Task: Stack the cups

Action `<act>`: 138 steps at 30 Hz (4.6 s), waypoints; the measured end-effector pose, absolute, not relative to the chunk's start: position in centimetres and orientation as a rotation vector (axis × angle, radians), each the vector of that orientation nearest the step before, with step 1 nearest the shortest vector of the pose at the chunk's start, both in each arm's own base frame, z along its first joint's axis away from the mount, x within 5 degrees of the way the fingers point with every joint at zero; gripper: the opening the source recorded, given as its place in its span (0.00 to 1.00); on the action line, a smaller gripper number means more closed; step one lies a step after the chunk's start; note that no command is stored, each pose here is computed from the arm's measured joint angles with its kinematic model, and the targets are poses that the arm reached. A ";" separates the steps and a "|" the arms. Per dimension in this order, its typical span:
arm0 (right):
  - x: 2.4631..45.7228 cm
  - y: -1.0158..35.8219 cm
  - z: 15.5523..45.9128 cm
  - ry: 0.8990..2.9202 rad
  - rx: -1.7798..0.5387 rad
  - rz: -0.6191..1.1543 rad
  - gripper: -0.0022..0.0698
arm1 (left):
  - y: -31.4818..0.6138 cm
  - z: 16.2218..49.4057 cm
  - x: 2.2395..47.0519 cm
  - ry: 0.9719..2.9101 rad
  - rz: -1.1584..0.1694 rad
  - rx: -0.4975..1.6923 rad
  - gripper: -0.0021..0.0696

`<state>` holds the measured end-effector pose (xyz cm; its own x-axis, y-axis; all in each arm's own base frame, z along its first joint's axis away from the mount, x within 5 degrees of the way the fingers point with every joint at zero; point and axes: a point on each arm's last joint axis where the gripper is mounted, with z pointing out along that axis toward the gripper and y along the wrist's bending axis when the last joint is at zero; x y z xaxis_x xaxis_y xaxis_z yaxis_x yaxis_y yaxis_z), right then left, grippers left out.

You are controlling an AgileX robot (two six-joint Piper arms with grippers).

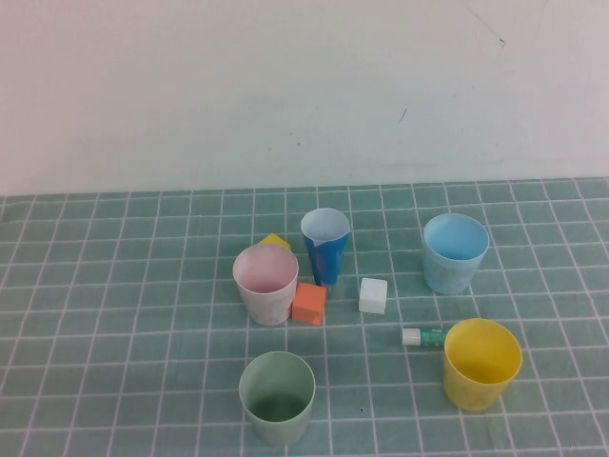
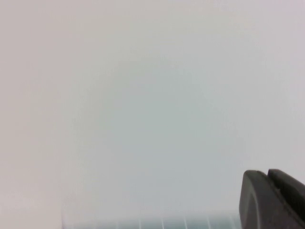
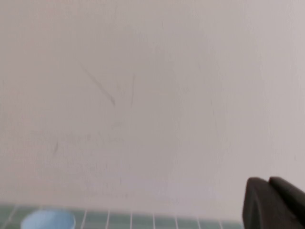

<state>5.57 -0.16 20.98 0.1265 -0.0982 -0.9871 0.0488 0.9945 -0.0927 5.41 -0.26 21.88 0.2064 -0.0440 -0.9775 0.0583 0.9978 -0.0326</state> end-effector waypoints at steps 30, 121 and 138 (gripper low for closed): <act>3.5 -0.5 33.1 1.364 -0.198 -0.390 0.03 | -0.2 32.3 4.6 1.453 -0.087 -0.001 0.03; 13.1 2.2 29.9 2.234 -0.753 0.076 0.03 | -15.0 24.9 37.9 2.472 0.015 0.697 0.04; 13.0 2.2 29.8 2.242 -0.759 0.083 0.03 | -15.6 23.3 38.5 2.487 -0.050 0.655 0.20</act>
